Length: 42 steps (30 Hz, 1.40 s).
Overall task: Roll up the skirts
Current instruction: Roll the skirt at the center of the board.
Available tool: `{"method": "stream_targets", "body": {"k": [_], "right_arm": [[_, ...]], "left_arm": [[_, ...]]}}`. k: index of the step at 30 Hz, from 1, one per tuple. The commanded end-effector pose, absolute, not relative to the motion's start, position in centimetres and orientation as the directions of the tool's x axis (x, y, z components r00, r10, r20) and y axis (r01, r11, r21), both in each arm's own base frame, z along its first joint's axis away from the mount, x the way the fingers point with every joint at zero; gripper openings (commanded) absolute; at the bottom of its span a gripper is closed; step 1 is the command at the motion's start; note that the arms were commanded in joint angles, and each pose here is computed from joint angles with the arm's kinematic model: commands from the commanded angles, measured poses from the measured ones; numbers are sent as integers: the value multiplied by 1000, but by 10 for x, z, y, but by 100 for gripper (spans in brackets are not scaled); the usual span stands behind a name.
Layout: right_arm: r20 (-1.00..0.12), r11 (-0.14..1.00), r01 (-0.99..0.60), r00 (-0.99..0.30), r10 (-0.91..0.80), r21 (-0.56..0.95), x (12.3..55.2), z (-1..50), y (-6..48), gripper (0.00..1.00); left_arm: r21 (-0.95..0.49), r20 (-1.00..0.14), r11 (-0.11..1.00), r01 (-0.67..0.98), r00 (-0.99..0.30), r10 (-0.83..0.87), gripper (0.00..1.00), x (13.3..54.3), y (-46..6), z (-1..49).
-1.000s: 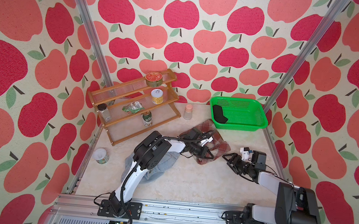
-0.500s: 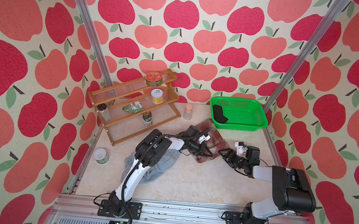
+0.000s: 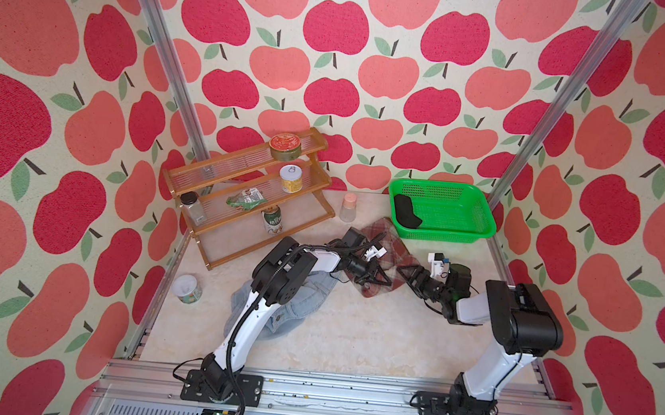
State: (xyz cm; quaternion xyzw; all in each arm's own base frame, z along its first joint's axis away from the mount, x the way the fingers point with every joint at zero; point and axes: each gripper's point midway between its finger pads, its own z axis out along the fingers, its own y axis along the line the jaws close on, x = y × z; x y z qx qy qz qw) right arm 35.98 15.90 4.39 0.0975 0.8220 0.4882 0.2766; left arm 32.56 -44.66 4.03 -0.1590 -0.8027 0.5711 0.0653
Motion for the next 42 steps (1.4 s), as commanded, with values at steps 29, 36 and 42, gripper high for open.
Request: {"method": "stream_targets", "body": {"k": [29,36,42], "right_arm": [[-208,567,91,-874,440,819,343,59,154,5],[-223,584,74,-880,420,809,347,77,153,5],[-202,576,87,-885,419,813,343,74,151,5]], "left_arm": [[587,-670,393,708,152,726,88,293,-411,141],[682,-551,286,673,215,807,91,272,-448,98],[741,-486,296,603,179,855,93,288,-454,80]]}}
